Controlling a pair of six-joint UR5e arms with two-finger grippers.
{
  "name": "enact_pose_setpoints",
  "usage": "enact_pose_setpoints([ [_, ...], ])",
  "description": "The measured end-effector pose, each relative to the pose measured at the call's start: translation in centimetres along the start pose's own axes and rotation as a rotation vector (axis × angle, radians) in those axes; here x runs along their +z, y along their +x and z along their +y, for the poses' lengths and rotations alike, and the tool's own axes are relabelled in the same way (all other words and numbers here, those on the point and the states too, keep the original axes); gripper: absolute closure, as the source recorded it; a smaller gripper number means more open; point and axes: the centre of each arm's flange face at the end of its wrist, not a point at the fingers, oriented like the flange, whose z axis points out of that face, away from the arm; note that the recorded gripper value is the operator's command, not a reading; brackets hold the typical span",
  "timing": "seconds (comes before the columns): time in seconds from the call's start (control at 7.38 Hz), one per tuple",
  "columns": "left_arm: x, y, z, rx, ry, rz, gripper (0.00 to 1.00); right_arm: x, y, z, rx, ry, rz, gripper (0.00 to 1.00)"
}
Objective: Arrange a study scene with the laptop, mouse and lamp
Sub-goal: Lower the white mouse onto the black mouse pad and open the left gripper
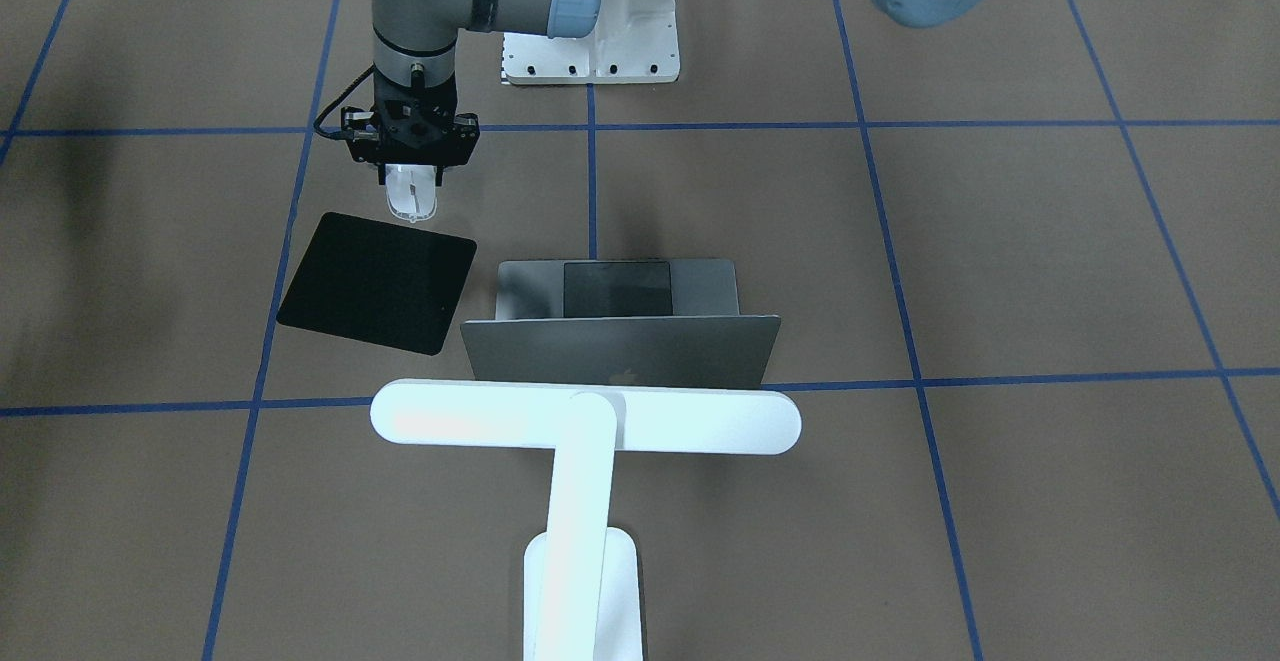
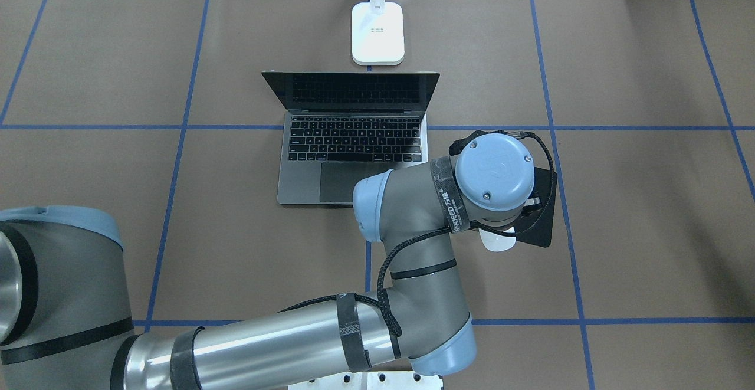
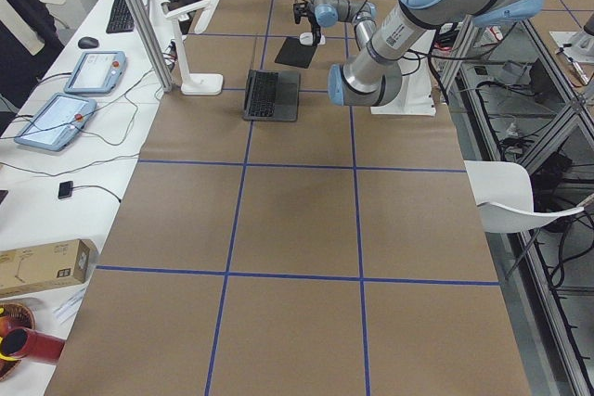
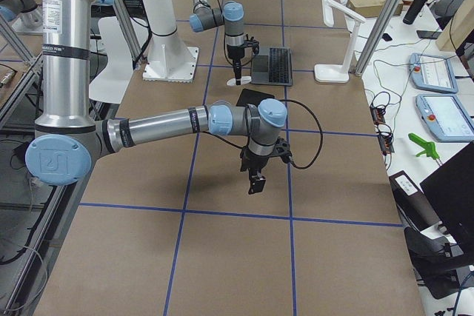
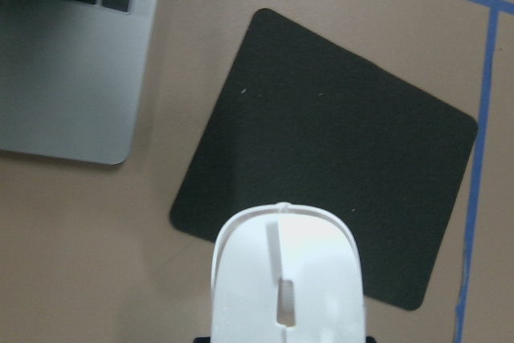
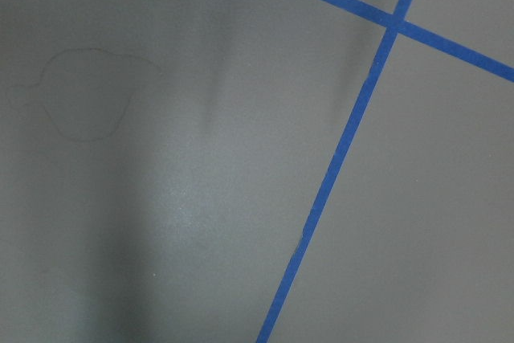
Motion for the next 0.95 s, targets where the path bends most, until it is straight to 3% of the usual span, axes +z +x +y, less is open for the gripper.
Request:
enact_pose_setpoints([
  [0.81,4.3,0.2,1.1,-0.027,0.128,0.021,0.77,0.2,0.1,0.0,0.006,-0.005,-0.002,0.00],
  [0.95,4.5,0.1,1.1,-0.035,0.147,0.023,0.74,0.2,0.1,0.1,0.006,-0.006,-0.002,0.00],
])
